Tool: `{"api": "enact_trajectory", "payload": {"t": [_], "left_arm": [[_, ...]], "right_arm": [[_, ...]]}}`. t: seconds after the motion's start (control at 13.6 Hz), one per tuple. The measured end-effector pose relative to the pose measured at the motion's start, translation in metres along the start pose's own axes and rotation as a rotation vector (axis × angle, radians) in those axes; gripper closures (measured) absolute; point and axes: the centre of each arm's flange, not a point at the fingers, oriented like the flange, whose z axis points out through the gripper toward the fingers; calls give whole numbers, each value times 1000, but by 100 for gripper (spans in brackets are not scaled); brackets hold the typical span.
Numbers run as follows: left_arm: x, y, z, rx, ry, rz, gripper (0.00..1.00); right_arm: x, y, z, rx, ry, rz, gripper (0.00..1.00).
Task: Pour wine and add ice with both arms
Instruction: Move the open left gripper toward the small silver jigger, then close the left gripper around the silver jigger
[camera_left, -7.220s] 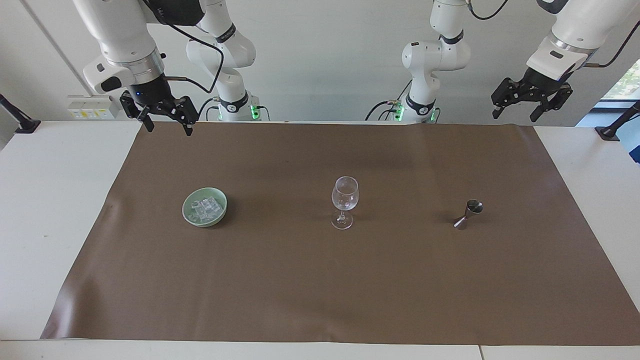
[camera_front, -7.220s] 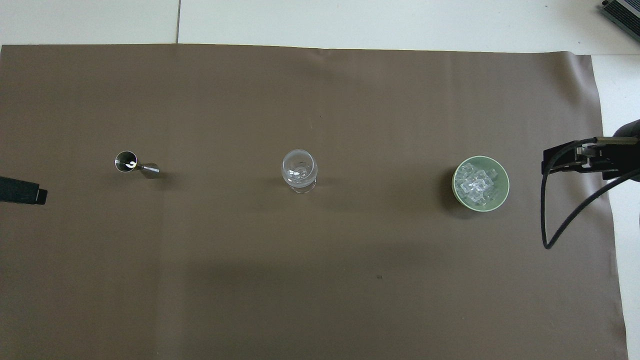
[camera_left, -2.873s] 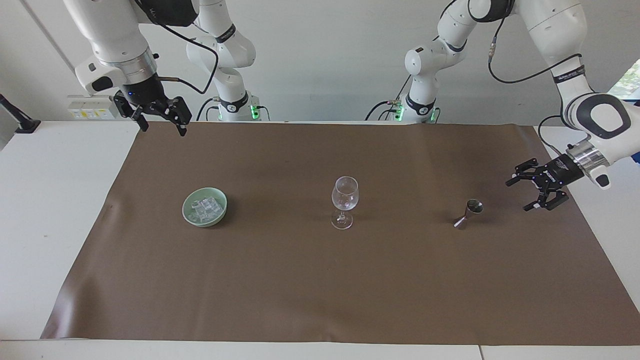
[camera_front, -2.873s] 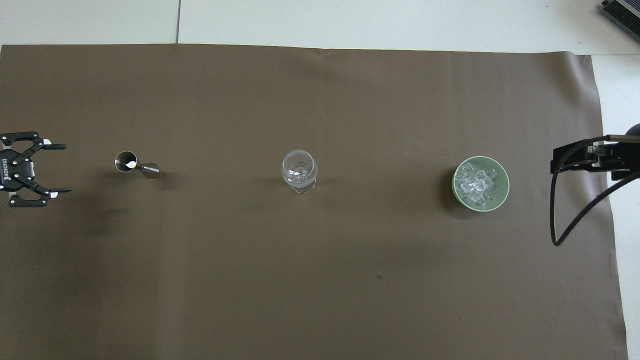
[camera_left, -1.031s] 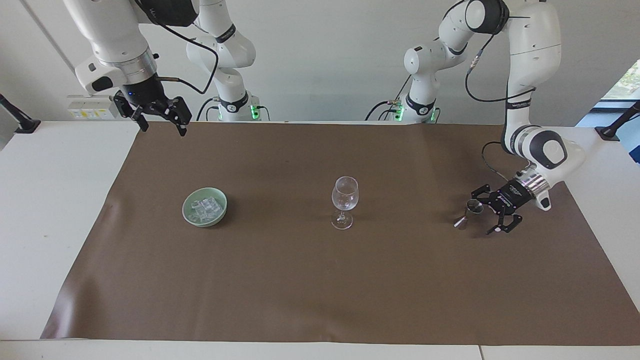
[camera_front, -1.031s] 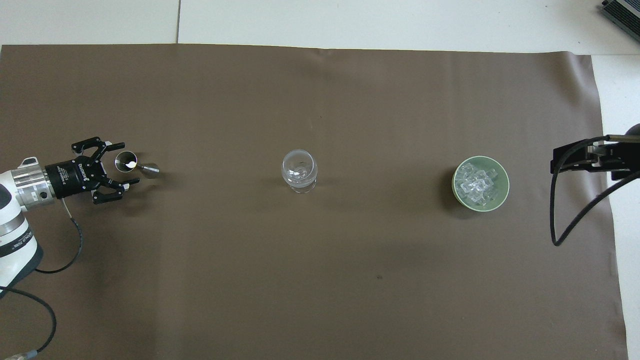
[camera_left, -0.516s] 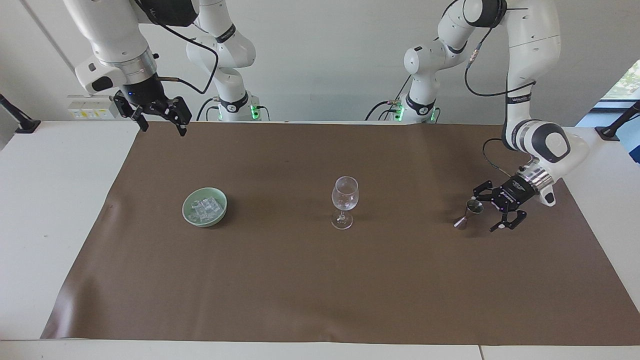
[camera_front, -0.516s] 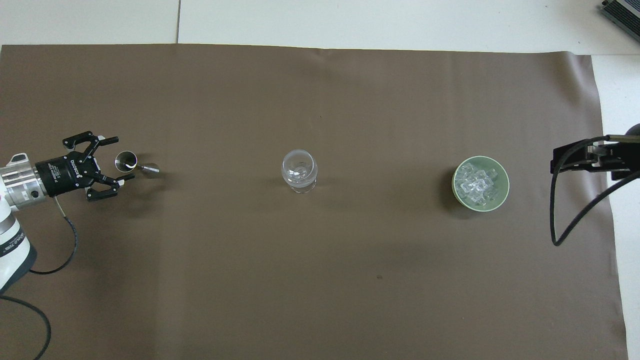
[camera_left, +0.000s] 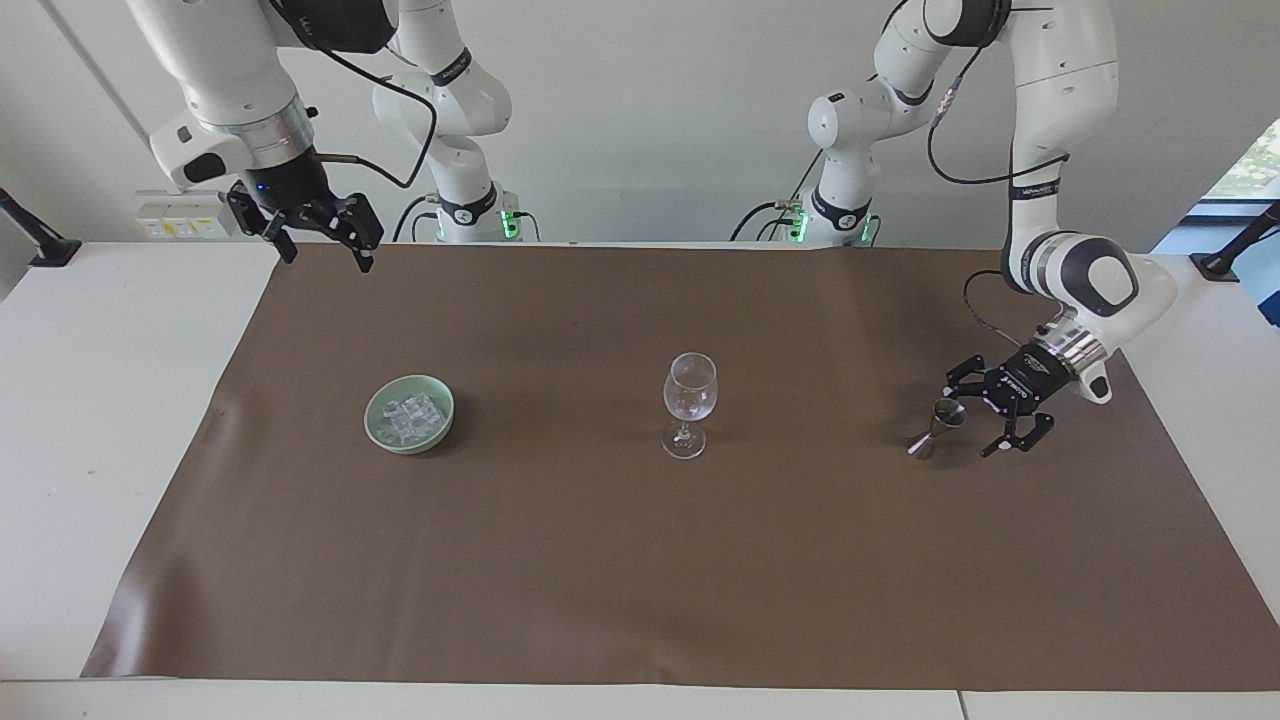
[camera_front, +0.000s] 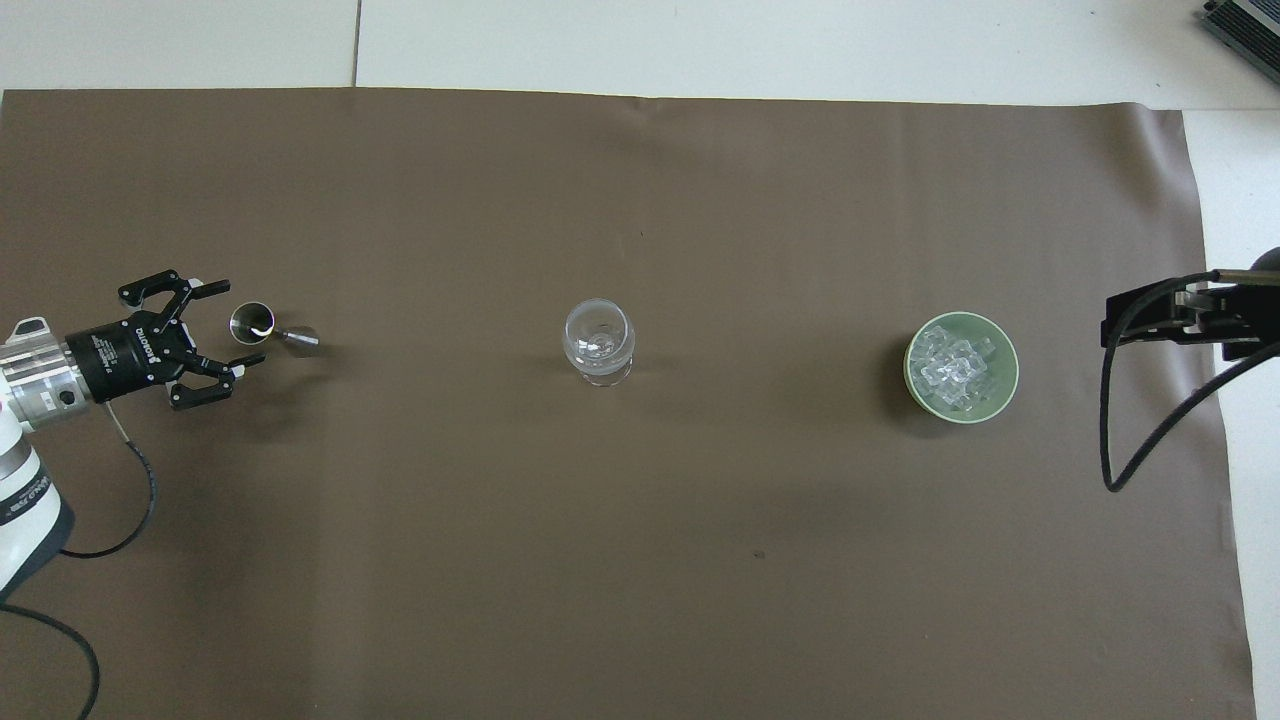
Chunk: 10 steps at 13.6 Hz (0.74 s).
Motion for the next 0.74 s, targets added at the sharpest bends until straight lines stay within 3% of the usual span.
{"api": "enact_trajectory", "payload": {"t": [0.29, 0.74], "left_arm": [[9, -2, 2, -26, 18, -9, 0], [-2, -13, 28, 26, 8, 87, 0]], "right_arm": [[0, 0, 0, 0, 0, 0, 0], [0, 0, 0, 0, 0, 0, 0]]}}
